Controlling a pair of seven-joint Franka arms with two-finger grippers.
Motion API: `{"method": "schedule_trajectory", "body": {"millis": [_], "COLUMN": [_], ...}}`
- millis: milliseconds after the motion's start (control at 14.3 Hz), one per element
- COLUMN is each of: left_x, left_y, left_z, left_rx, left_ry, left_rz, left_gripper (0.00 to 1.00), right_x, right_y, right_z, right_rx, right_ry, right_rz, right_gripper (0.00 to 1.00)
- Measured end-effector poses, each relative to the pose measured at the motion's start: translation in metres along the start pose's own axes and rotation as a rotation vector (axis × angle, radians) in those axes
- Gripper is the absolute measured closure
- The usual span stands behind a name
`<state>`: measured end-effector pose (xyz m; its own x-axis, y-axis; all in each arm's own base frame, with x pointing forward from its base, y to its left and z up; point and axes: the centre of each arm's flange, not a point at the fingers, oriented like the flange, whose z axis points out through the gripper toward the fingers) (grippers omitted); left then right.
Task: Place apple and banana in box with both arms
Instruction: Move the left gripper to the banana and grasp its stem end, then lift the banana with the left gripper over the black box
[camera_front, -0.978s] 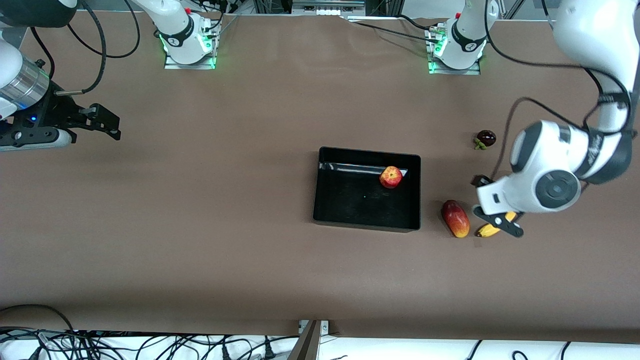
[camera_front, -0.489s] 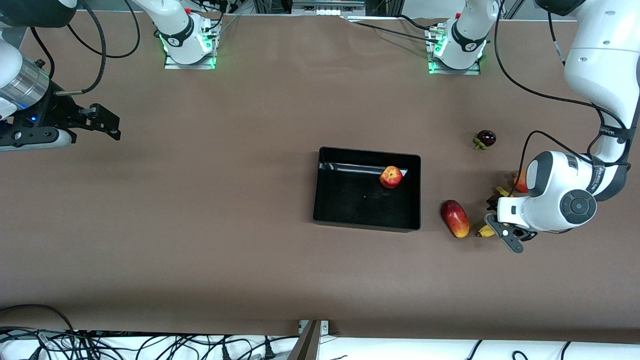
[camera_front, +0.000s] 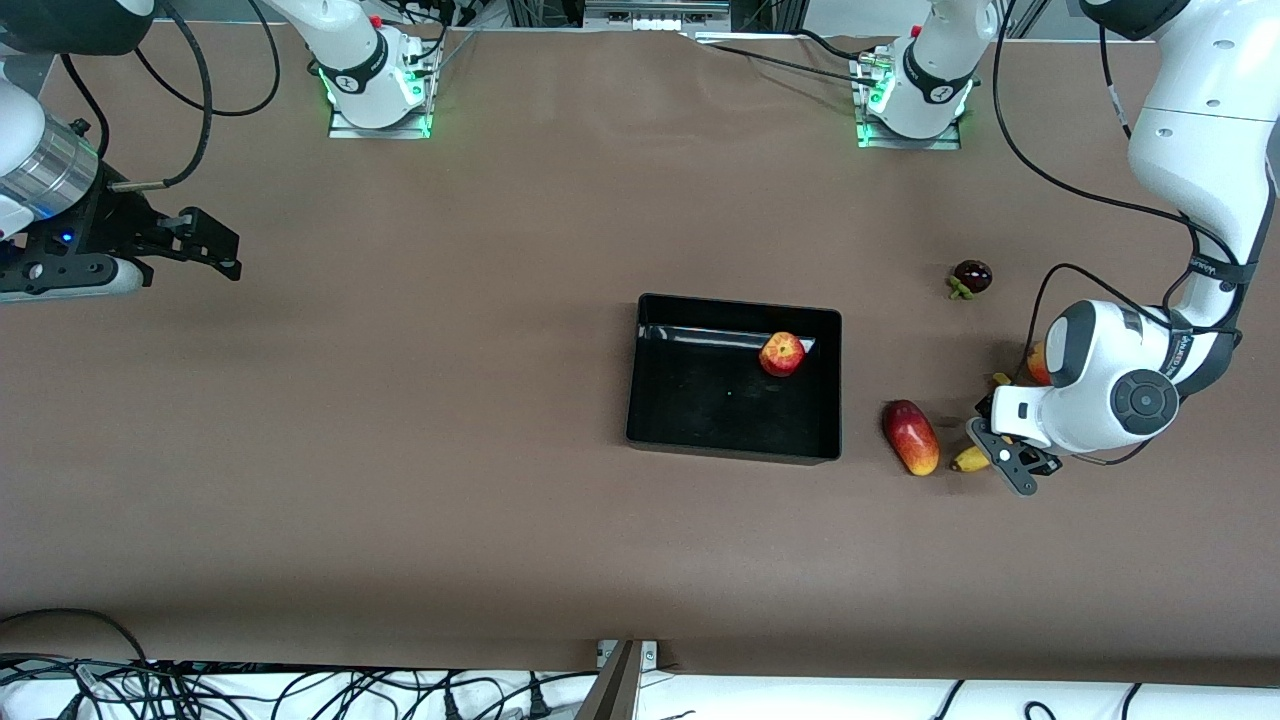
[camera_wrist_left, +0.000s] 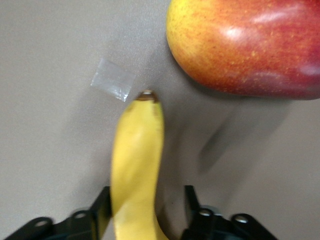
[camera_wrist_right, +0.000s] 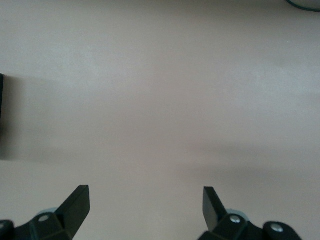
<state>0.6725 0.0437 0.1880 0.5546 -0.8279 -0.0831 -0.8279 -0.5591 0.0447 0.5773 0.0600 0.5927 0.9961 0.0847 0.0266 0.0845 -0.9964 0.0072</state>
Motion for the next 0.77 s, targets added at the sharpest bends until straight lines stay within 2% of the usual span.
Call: {"method": "schedule_trajectory", "body": {"millis": [140,279,489,629,769], "left_x": [0.001,0.0,0.005,0.019,0.05], "left_y": [0.0,0.001,0.006,0.014,0.034], "left_z": [-0.001,-0.002,-0.024,-0.062,-0.114], "left_rx": [0.001,-0.008,-0.049,-0.072,-0.083], "left_ry": [0.0,-0.009,-0.06,-0.12,-0.177], "left_rz": [0.003,0.004,-0.001,-0.051,-0.115], "left_gripper": [0.65,0.66,0.66,0.66,0.66], "right_x": [0.0,0.0,0.0,0.0,0.0], "right_y": [0.0,0.0,0.0,0.0,0.0], "right_z": [0.0,0.0,0.0,0.0,0.0], "right_rx": [0.0,0.0,0.0,0.0,0.0], "right_ry": [0.0,0.0,0.0,0.0,0.0], "right_rz": [0.0,0.0,0.0,0.0,0.0], "right_gripper": [0.0,0.0,0.0,0.0,0.0]}}
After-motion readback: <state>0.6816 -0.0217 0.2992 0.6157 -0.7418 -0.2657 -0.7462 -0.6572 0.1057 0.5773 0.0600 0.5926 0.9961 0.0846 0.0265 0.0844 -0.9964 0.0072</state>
